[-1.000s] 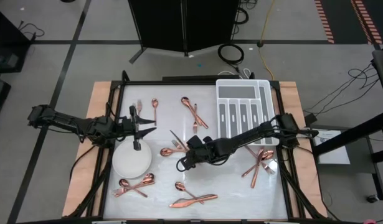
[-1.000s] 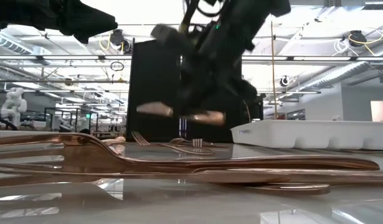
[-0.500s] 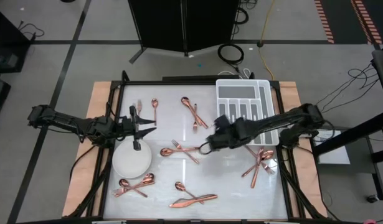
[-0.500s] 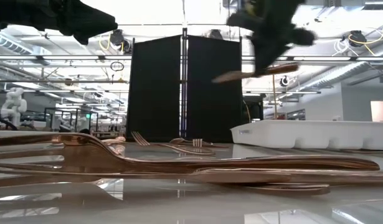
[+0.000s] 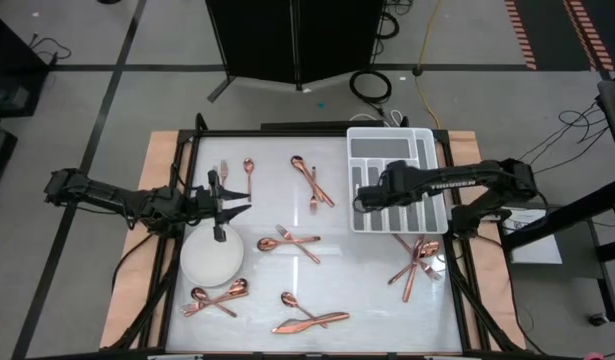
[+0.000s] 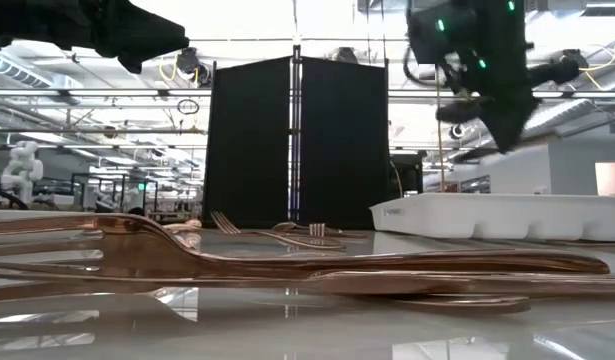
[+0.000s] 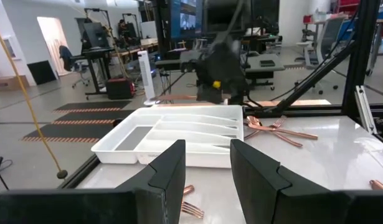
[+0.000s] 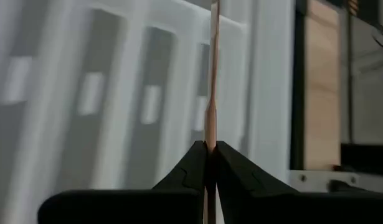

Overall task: Sort silverware
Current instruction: Put the bronze knife into the silverware tray

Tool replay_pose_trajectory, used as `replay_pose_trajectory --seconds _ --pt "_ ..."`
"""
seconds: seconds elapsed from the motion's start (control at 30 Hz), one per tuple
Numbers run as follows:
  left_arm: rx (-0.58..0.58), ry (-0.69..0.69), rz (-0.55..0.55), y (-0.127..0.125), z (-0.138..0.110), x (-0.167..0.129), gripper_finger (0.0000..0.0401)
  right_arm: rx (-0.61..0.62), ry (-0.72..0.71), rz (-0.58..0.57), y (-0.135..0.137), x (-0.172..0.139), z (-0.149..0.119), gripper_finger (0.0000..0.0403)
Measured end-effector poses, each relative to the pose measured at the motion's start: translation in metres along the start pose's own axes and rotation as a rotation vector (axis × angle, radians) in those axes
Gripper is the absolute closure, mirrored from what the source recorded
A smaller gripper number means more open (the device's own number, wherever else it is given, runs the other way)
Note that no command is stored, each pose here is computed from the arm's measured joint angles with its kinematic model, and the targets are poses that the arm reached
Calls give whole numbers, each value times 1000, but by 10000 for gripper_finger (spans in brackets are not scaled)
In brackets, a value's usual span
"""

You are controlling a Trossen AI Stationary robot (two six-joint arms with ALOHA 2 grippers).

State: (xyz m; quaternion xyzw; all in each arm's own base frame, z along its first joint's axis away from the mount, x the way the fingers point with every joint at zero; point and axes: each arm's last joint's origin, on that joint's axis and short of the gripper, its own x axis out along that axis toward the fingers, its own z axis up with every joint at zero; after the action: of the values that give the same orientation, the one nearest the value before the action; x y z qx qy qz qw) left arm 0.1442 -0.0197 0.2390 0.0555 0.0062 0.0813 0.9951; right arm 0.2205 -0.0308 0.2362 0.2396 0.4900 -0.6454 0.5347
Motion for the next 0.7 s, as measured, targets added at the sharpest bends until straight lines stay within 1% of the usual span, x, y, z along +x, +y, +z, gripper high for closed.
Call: replay_pose_trajectory --seconds 0.13,0.23,0.33,0.47,0.7 --pt "-1 -1 0 0 0 0 273 43 33 6 -9 27 -3 387" --pt "0 0 0 0 0 0 273 51 66 61 -11 43 -7 387" --pt "0 0 0 0 0 0 273 57 68 98 -9 56 -12 387" --pt "2 7 -1 0 -1 0 273 66 103 69 -13 69 -18 387" --pt "8 21 -2 0 -2 0 273 89 138 76 -13 82 -27 387"
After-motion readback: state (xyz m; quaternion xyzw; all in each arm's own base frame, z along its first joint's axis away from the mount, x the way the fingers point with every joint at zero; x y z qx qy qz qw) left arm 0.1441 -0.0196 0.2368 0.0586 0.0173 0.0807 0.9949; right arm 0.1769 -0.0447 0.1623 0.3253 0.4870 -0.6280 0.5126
